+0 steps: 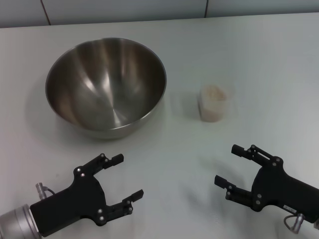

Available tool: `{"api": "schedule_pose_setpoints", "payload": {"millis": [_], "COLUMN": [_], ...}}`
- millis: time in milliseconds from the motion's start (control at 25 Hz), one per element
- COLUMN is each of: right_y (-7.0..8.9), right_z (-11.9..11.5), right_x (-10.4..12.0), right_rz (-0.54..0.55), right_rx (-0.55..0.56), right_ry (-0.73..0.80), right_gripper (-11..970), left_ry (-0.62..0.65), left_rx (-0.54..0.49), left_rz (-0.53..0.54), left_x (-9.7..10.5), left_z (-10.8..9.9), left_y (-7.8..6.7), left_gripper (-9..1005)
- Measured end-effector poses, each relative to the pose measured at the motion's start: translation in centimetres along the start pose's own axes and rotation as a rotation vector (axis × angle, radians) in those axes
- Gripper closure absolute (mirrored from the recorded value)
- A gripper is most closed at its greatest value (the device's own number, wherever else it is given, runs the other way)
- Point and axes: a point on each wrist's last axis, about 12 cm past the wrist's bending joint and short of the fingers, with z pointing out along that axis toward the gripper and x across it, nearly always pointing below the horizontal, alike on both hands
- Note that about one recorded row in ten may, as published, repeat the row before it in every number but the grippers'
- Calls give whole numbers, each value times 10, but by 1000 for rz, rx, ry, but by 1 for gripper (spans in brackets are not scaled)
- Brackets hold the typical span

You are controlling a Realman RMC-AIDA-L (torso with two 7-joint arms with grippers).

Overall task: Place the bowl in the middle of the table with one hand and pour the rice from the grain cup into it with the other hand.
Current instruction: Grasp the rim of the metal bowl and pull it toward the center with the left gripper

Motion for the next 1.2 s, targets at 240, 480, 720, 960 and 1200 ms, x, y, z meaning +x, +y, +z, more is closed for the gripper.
{"api": "schedule_pose_setpoints", "payload": {"millis": [240, 480, 720, 960, 1200], "right_y": [0, 0, 0, 0, -1], "right_z": [1, 2, 2, 4, 6], "right_x": [0, 0, 0, -1, -3], "right_rz": [1, 0, -1, -3, -8], "right_rx": [-4, -5, -5, -8, -17], "right_ry": [4, 3, 2, 0, -11], "right_gripper": [157, 157, 157, 157, 157], "left_ry": [5, -47, -230, -320, -194], "left_rx": [4, -25, -217, -345, -402], "left_rz": [0, 8, 12, -92, -298], "left_x": [0, -4, -21, -34, -46], "left_z": [1, -4, -18, -23, -34], "left_y": [0, -1, 8, 39, 106], "left_gripper": [178, 188, 197, 206, 215]}}
